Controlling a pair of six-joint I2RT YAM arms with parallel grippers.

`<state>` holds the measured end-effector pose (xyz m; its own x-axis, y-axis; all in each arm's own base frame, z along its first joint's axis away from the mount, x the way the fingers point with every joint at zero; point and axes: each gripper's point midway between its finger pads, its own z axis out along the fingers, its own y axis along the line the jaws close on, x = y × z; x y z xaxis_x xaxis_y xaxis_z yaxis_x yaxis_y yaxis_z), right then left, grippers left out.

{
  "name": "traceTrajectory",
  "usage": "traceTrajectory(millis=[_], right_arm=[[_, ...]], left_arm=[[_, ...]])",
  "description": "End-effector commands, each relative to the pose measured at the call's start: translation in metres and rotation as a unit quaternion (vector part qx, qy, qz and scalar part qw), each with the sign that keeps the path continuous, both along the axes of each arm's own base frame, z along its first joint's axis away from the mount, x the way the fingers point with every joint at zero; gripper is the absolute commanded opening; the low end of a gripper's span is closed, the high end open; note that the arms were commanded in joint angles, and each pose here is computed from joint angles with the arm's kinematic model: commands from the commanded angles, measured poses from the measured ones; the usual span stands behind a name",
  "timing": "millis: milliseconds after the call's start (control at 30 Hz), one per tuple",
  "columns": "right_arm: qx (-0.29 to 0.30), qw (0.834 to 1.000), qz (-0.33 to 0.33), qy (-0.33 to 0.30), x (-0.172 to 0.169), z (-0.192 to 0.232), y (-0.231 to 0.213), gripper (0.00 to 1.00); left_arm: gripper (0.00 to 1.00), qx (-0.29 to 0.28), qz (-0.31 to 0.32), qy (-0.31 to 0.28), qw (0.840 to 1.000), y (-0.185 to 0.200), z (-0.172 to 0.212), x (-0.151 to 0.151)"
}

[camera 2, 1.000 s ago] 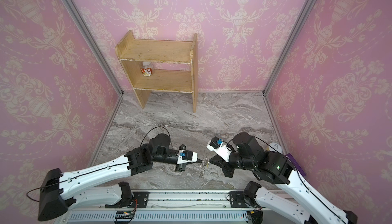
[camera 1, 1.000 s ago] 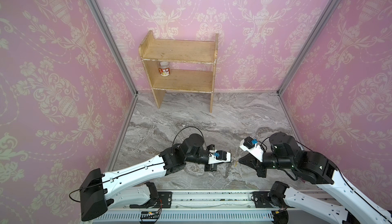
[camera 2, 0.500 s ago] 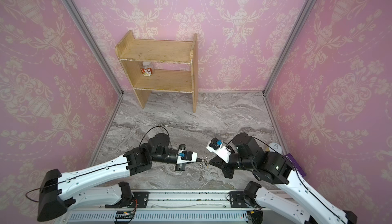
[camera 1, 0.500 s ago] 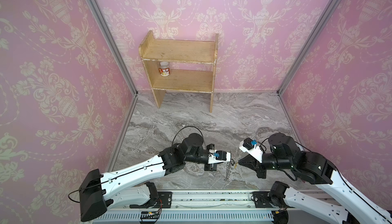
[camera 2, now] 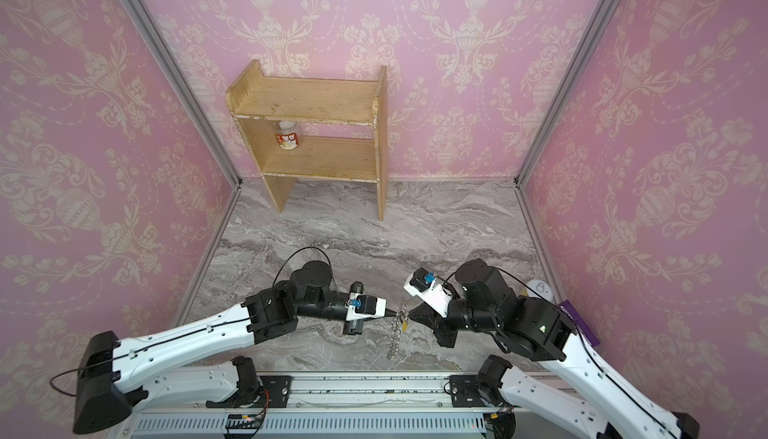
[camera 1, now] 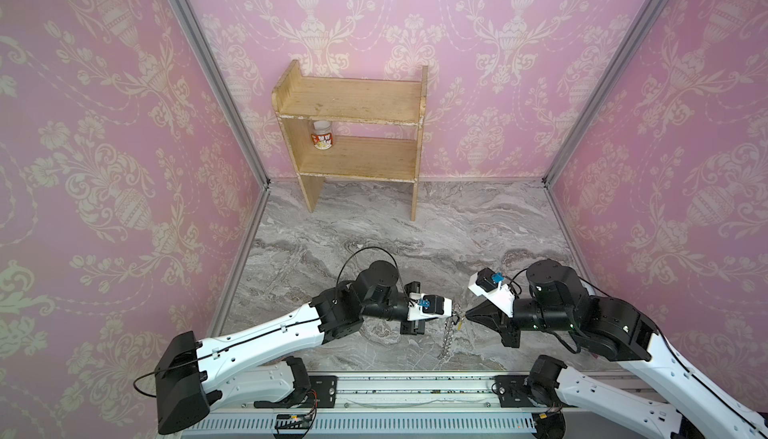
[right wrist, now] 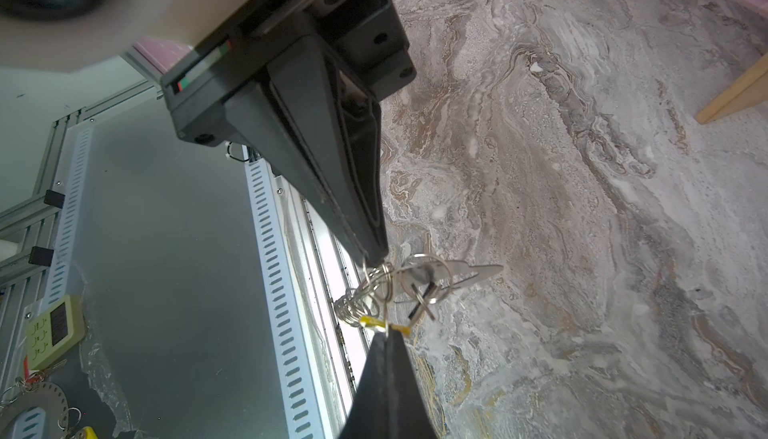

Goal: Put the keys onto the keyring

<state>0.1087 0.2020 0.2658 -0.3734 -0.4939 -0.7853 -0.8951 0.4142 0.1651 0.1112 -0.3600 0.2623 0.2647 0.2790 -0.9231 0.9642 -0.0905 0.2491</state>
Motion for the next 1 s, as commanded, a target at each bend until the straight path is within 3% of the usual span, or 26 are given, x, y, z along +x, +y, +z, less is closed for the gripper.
traceTrajectory(millis=[0, 567, 967], right_arm=[[0.003, 1.000, -0.011, 0.004, 0.004, -0.001, 0.001, 0.00], [0.009, 1.000, -0.013, 0.006, -0.001, -0.001, -0.002, 0.00], [0.024, 0.998, -0.042, -0.035, 0.005, 0.000, -0.006, 0.00]], left_arm=[[0.00, -0.023, -0.005, -0.028, 0.999, -0.002, 0.024, -0.001], [0.00, -0.026, -0.006, -0.029, 0.999, -0.003, 0.027, 0.000], [0.00, -0.043, 0.007, -0.010, 0.999, -0.008, 0.032, 0.004]])
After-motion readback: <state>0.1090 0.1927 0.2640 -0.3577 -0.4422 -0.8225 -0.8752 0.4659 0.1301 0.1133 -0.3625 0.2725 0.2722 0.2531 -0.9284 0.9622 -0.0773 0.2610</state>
